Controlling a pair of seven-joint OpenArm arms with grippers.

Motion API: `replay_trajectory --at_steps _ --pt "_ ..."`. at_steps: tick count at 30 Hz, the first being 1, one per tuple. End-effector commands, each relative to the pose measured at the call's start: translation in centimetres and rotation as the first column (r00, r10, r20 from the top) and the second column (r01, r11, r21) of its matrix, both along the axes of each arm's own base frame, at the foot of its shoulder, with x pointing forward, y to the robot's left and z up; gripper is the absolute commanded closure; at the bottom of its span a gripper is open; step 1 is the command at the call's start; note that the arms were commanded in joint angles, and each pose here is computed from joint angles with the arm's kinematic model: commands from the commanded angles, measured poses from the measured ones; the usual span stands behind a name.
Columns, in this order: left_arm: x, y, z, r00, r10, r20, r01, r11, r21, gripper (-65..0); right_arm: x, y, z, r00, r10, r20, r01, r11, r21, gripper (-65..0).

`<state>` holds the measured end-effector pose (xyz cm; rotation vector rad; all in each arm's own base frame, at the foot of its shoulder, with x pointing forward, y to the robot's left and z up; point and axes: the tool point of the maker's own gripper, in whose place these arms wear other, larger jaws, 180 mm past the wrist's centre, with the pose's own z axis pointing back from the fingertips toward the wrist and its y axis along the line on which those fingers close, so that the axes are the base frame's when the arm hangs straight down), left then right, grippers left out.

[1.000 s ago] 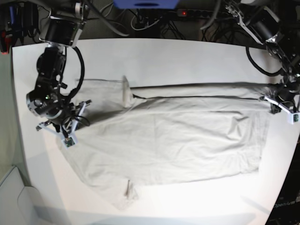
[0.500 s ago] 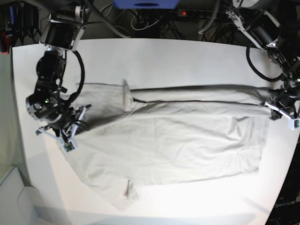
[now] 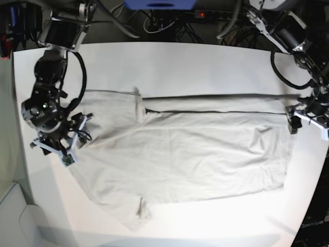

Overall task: Layout the t-shirt on the table in an organized manner, then fold the t-shirt properly
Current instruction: 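Release the folded edge and regrasp the folded strip with both grippers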

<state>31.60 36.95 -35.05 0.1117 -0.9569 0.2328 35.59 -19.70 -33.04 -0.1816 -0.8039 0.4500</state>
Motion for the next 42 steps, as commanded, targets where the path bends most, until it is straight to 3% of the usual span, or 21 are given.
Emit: replay_trajectory --at_steps 1,5,12,28,35,37,42 --pt "0.3 1.3 2.2 0.997 0.033 0.072 -0.035 0.999 0.026 -65.0 0.6 0.0 2.0 0.998 -0.003 0.071 0.003 1.0 0.003 -39.0" --pt "-1.2 2.5 2.6 0.991 0.103 0.091 -0.105 0.994 0.016 -65.0 -1.7 0.6 1.9 0.997 0.0 0.072 0.001 1.0 -0.008 -38.7" --pt "-3.2 1.8 -2.5 0.995 0.097 -0.02 -0.098 0.993 -0.064 -65.0 -5.4 1.9 -1.4 1.0 -0.001 -0.02 0.002 0.999 0.032 -38.7" --pt "-2.0 -0.1 -5.5 0.999 0.046 -0.011 -0.047 0.991 -0.127 -65.0 -6.7 1.9 -2.3 0.998 -0.002 -0.056 0.004 1.0 0.03 -38.7" --pt "-2.0 0.0 -5.6 0.999 0.047 -0.015 -0.049 0.991 -0.125 -25.2 -6.7 1.9 -2.4 0.998 -0.003 -0.058 0.004 1.0 0.029 -38.7" --pt "-2.1 -0.1 -5.6 0.999 0.047 -0.018 -0.049 0.991 -0.125 -17.0 -7.3 2.0 -2.9 0.997 0.002 -0.076 0.0 1.0 0.029 -38.7" --pt "-2.1 -0.1 -5.7 0.999 0.044 -0.024 -0.047 0.991 -0.125 -15.9 -8.6 2.8 -3.7 0.995 0.007 -0.099 -0.001 0.999 0.053 -38.8"
